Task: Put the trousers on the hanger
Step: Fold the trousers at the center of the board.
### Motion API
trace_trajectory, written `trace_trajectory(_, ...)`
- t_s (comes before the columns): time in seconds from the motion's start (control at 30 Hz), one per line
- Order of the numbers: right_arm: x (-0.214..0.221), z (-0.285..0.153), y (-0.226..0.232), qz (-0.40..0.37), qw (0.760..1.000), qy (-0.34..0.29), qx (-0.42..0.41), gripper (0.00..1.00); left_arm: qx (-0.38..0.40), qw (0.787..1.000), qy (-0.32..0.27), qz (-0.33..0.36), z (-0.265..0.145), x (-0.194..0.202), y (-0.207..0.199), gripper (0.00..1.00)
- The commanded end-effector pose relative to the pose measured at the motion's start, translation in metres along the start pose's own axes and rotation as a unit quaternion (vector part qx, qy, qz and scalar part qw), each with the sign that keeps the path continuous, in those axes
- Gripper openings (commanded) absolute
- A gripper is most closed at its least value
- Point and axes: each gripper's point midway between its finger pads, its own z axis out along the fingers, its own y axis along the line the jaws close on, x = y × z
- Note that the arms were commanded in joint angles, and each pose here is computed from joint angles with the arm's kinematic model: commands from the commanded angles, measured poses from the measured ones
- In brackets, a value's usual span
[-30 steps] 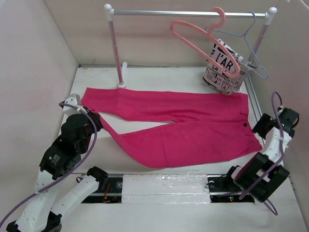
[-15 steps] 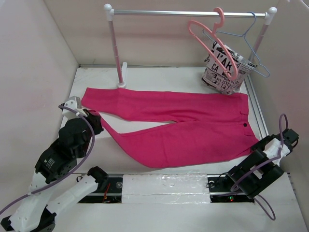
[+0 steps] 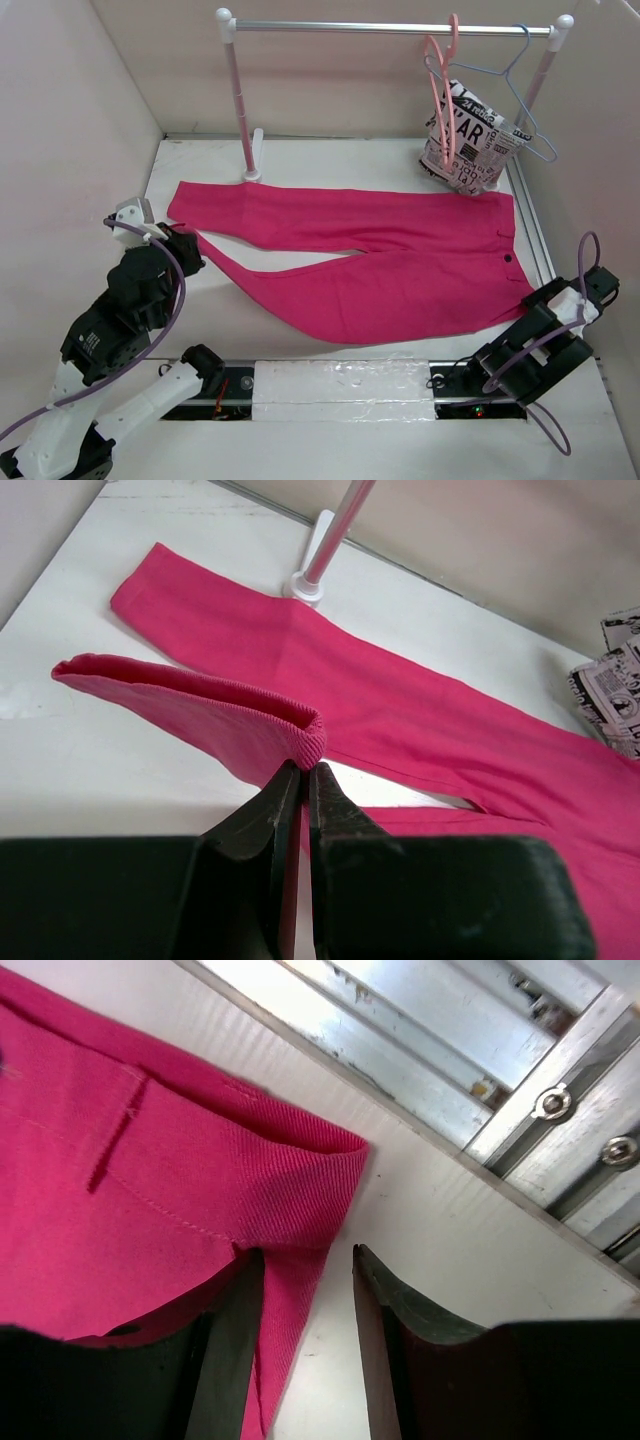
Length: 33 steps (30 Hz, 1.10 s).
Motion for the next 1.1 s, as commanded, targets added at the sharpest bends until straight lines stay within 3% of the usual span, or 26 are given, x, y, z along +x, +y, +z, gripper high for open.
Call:
trace_trajectory(0.0,-0.037,-0.011,0.002,-0.008,0.997,-0.079,-0.002,0.47,-0.021,1.000,-0.018,0.003,0.000,-0.009,0.007,0.00)
trace_trajectory(0.17,-0.024,0.010,-0.006,-0.006,0.999,-0.031,0.007,0.49,-0.040,0.999,-0.020,0.015,0.004,-0.007,0.012,0.00)
trace_trajectory(0.37,-0.025,0.012,-0.014,-0.008,0.999,-0.027,0.030,0.50,-0.059,0.997,-0.047,0.010,0.000,-0.021,0.021,0.00)
trace_trajectory(0.47,-0.022,0.013,-0.013,-0.012,1.000,-0.008,0.025,0.34,-0.076,0.994,-0.081,-0.001,-0.007,-0.043,0.026,0.00)
trace_trajectory(0.5,-0.017,0.012,-0.014,-0.013,0.999,0.004,0.028,0.15,-0.082,0.993,-0.088,0.003,-0.008,-0.048,0.028,0.00)
trace_trajectory(0.53,-0.025,0.008,-0.014,-0.018,0.999,-0.003,0.032,0.08,-0.084,0.992,-0.099,-0.002,-0.013,-0.059,0.028,0.00)
trace_trajectory(0.6,-0.026,-0.004,-0.014,-0.032,0.999,0.003,0.038,0.00,-0.104,0.988,-0.117,0.001,-0.018,-0.071,0.036,0.00)
trace_trajectory(0.67,-0.051,-0.036,-0.008,-0.055,0.996,-0.052,0.041,0.00,-0.129,0.981,-0.143,-0.008,-0.027,-0.088,0.047,0.00)
trace_trajectory(0.8,-0.056,-0.068,-0.001,-0.088,0.992,-0.044,0.077,0.00,-0.177,0.969,-0.173,0.023,-0.033,-0.104,0.059,0.00)
trace_trajectory(0.87,-0.072,-0.076,0.019,-0.110,0.990,-0.069,0.056,0.00,-0.183,0.967,-0.175,0.028,-0.031,-0.105,0.058,0.00)
trace_trajectory(1.07,-0.125,-0.100,0.067,-0.203,0.971,-0.108,0.063,0.00,-0.188,0.971,-0.144,0.042,-0.004,-0.074,0.044,0.00)
